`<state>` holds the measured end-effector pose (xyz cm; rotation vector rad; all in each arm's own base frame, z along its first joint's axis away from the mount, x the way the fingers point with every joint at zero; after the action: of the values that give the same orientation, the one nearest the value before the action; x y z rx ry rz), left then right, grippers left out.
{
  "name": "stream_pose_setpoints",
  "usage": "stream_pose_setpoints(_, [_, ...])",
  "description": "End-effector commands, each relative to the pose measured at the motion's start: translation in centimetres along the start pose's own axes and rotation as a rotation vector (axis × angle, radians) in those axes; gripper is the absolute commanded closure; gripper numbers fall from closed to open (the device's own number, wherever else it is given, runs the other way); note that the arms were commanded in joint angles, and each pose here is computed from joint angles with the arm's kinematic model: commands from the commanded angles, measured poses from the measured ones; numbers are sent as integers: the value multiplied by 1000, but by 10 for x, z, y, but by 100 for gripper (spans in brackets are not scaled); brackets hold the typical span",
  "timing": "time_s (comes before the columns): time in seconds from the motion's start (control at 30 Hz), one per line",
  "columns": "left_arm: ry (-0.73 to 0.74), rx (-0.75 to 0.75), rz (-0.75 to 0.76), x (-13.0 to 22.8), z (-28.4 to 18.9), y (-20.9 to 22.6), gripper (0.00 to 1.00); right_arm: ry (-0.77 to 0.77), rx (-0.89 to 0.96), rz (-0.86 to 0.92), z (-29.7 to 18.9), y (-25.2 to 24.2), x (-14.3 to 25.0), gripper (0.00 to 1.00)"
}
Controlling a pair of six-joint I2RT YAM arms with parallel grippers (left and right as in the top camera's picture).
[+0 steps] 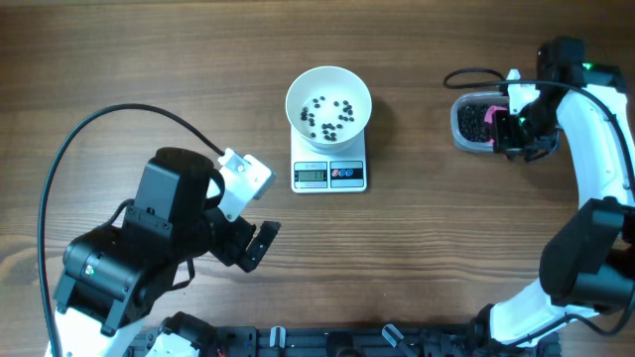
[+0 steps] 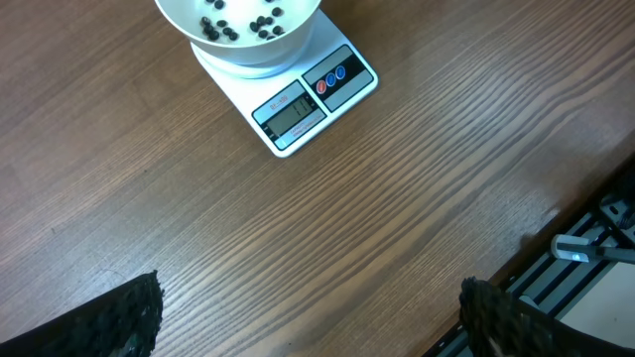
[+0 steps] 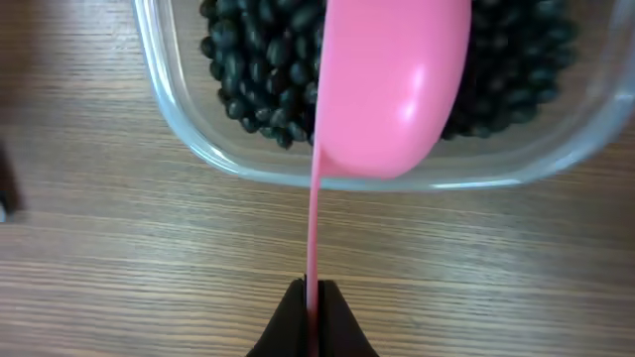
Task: Scoop item into bowl and weigh 150g on scale
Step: 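Scoop beans and lift the filled scoop out of the tub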
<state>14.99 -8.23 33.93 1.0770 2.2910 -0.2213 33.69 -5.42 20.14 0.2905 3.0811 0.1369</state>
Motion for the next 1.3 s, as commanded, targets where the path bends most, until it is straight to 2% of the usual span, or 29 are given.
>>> stream_pose_setpoints(0.0, [-15,-14,11,-1,-5,1,0,80,-99,10,24,6,-6,96])
stream_pose_setpoints(0.6, [-15,-14,11,-1,-5,1,0,111,-157,72,14,1,0,96])
stream_pose_setpoints(1.27, [-15,-14,11,-1,-5,1,0,-31,-614,242,-6,-49,-7,95])
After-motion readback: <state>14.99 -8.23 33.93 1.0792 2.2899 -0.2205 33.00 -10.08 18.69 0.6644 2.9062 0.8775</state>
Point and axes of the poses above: each gripper's point midway between its finger pads, its own z axis out along the fingers, its own y axis along the line the jaws close on, x = y × z, the point moved 10 cm from there along -z, back along the fingers, and after that the axes turned 11 degrees about z, right-handed, at the moved point
